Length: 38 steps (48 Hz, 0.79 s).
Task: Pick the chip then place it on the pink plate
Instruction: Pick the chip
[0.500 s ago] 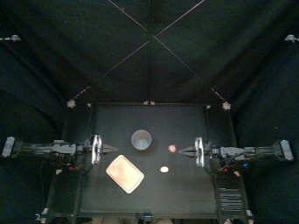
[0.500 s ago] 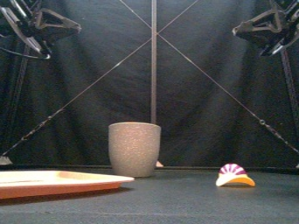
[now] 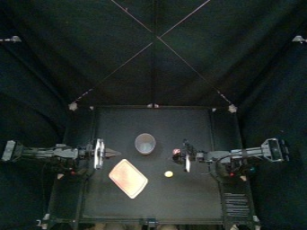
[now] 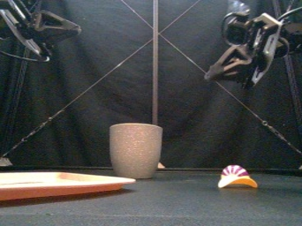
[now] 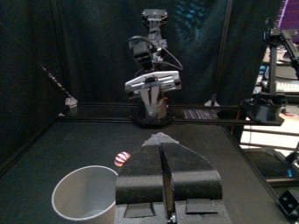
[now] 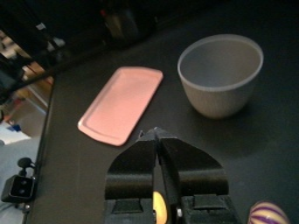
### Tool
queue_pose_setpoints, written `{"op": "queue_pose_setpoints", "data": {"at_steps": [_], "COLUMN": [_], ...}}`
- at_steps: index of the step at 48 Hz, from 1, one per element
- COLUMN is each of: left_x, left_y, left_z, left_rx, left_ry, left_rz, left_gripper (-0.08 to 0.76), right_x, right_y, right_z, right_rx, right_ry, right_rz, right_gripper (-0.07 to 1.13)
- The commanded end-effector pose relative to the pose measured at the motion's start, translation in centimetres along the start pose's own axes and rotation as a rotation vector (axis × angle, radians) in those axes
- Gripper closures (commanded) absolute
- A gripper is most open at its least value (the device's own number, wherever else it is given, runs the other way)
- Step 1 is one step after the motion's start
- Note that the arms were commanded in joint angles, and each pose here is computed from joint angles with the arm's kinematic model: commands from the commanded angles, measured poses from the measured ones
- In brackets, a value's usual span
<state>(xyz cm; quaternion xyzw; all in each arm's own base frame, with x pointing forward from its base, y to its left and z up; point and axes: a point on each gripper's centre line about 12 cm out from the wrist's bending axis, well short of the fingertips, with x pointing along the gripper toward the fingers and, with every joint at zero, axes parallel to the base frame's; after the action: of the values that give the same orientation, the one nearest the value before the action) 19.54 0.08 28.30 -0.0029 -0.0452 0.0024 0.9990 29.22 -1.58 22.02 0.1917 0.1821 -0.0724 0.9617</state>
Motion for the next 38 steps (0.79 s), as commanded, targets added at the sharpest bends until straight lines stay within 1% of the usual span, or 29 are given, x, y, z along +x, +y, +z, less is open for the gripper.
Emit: {"op": "queue_pose_setpoints", "data": {"at_steps": [1, 5, 16, 19, 21, 26, 32, 38], "left_x": [0.1, 0.0, -0.3, -0.4, -0.4, -0.5, -0.5, -0.5], "left_y": [0.1, 0.2, 0.3, 0.4, 0.4, 0.4, 0.6, 0.8], "left_z": [0.5, 0.3, -0.9, -1.2, -1.3, -1.5, -1.5, -1.5], "left_rx": [0.005, 0.006, 0.005, 0.002, 0.002, 0.002, 0.003, 0.000], "left_ry": [-0.031, -0.025, 0.005, 0.012, 0.015, 0.017, 0.017, 0.018], "left_rz": [0.006, 0.010, 0.017, 0.019, 0.021, 0.022, 0.031, 0.041], "left_gripper": [0.694, 0.694, 0.694, 0.694, 0.694, 0.694, 0.694, 0.694], "right_x": [2.3, 3.3, 5.3, 5.7, 5.9, 6.4, 7.4, 8.6], "right_y": [-0.8, -1.2, -1.3, -1.3, -1.3, -1.0, -0.7, -0.5], "right_z": [-0.3, -1.1, -2.7, -3.4, -3.9, -4.6, -5.1, -5.0], "right_rx": [0.055, 0.108, 0.240, 0.268, 0.285, 0.310, 0.300, 0.293], "right_ry": [0.150, 0.267, 0.541, 0.605, 0.643, 0.724, 0.801, 0.829], "right_rz": [-0.068, -0.110, -0.176, -0.187, -0.193, -0.200, -0.207, -0.206], "right_gripper": [0.81, 0.67, 0.16, 0.07, 0.04, 0.05, 0.05, 0.05]}}
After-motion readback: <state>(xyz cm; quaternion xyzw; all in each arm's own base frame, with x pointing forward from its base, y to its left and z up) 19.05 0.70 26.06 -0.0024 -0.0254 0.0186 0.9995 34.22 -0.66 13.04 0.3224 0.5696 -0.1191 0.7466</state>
